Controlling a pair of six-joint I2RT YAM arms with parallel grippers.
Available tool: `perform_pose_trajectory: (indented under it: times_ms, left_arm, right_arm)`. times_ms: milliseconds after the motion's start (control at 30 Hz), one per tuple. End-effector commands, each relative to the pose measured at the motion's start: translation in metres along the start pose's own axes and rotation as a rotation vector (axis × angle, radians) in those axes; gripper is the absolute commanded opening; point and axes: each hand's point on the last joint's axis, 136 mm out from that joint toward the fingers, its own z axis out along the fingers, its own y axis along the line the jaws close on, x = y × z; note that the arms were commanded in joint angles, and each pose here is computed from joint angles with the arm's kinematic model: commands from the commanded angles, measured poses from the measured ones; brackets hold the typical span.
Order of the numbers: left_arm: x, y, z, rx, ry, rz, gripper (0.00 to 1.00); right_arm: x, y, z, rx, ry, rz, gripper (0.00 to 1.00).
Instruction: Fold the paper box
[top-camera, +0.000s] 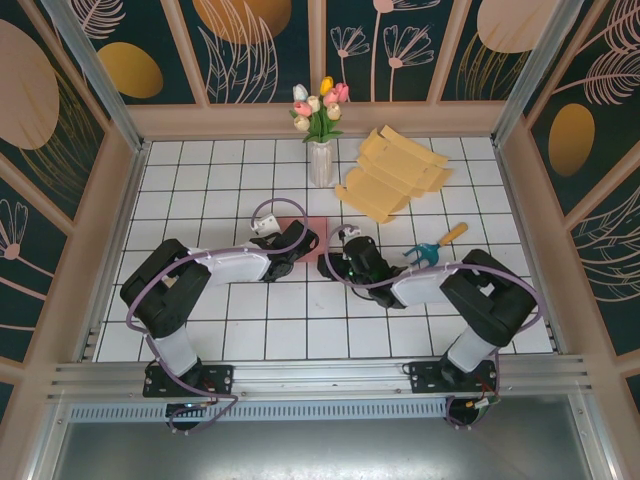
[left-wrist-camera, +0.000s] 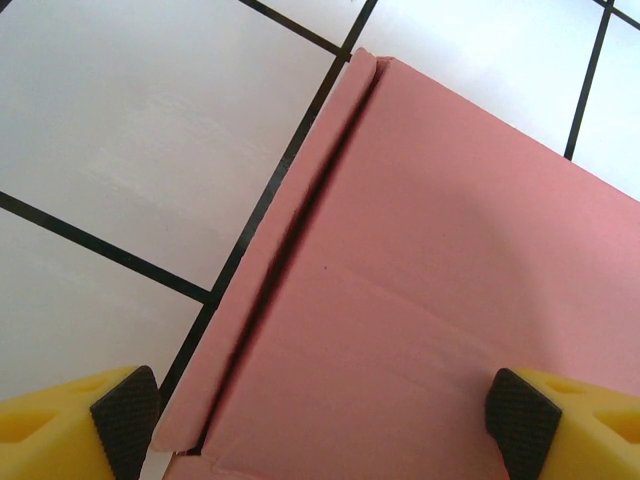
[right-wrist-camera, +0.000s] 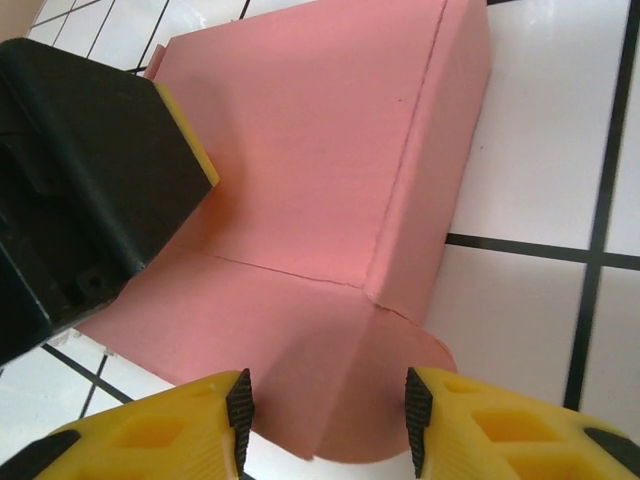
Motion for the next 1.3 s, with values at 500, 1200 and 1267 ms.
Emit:
perform_pose_trajectory:
  times_ms: [500,1200,1267]
  left_arm:
    - [0.044,0.084,0.017,-0.282,0.143,0.208,0.88]
    - [0.043,0.086,0.017,-0.295,0.136,0.216,0.88]
    - [0.042,0.086,0.017,-0.294,0.135,0.215,0.88]
  right_arm:
    - [-0.005,0.009,0.011,-0.050,-0.011,0.005,0.36]
    - [0.009,-0.024,0.014,0.077,-0.015,-0.055,0.32]
    - [0.008,-0.022,0.014,0.073,-0.015,-0.055,0.33]
